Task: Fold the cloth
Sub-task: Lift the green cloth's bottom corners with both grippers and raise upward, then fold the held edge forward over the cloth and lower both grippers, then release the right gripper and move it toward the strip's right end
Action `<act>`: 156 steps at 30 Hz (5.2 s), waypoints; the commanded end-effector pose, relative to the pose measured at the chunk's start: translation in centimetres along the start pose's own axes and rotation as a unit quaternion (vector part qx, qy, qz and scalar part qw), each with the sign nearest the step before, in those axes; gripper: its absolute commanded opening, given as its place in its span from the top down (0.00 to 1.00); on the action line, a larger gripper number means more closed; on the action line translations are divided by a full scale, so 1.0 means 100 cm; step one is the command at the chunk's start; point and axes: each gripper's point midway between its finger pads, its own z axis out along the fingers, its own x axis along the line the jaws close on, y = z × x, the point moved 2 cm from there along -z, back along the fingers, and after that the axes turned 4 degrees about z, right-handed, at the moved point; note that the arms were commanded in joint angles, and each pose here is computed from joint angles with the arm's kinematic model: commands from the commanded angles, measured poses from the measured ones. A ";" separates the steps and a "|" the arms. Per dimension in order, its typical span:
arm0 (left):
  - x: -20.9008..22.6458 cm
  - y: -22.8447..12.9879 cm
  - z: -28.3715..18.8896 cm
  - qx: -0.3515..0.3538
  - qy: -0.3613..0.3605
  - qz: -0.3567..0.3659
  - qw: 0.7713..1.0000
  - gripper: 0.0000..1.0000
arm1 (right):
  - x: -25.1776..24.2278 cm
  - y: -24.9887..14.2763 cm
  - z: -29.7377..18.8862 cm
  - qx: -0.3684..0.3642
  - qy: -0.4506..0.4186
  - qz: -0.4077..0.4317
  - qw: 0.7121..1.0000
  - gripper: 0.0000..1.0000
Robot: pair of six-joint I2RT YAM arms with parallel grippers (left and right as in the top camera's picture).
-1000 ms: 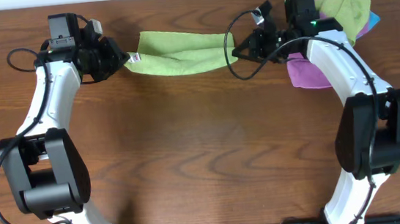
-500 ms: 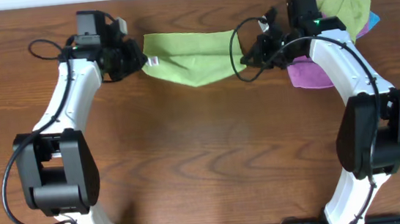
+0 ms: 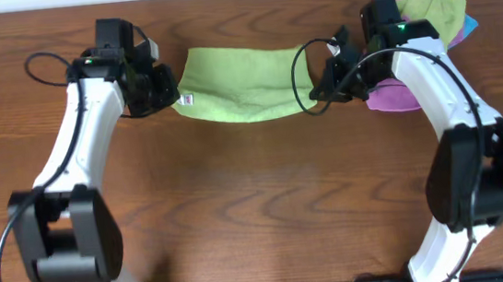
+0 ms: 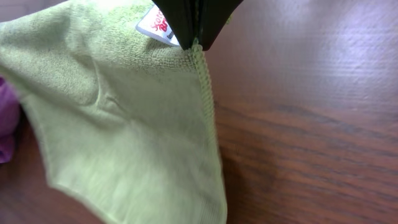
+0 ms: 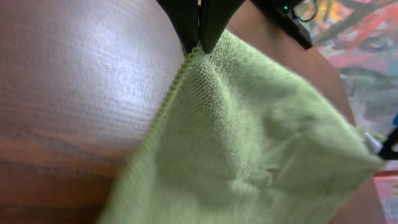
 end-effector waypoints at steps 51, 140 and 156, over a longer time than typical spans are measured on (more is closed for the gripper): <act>-0.011 0.026 0.052 -0.055 0.073 0.080 0.993 0.94 | -0.015 0.038 0.022 -0.079 -0.106 -0.022 0.991 0.99; -0.037 0.080 0.068 -0.071 0.026 0.114 0.991 0.56 | -0.034 0.086 0.002 -0.110 -0.226 -0.025 0.968 0.25; -0.065 0.062 0.075 -0.051 0.009 0.179 0.982 0.94 | -0.028 0.058 -0.088 -0.095 -0.363 -0.038 0.926 0.34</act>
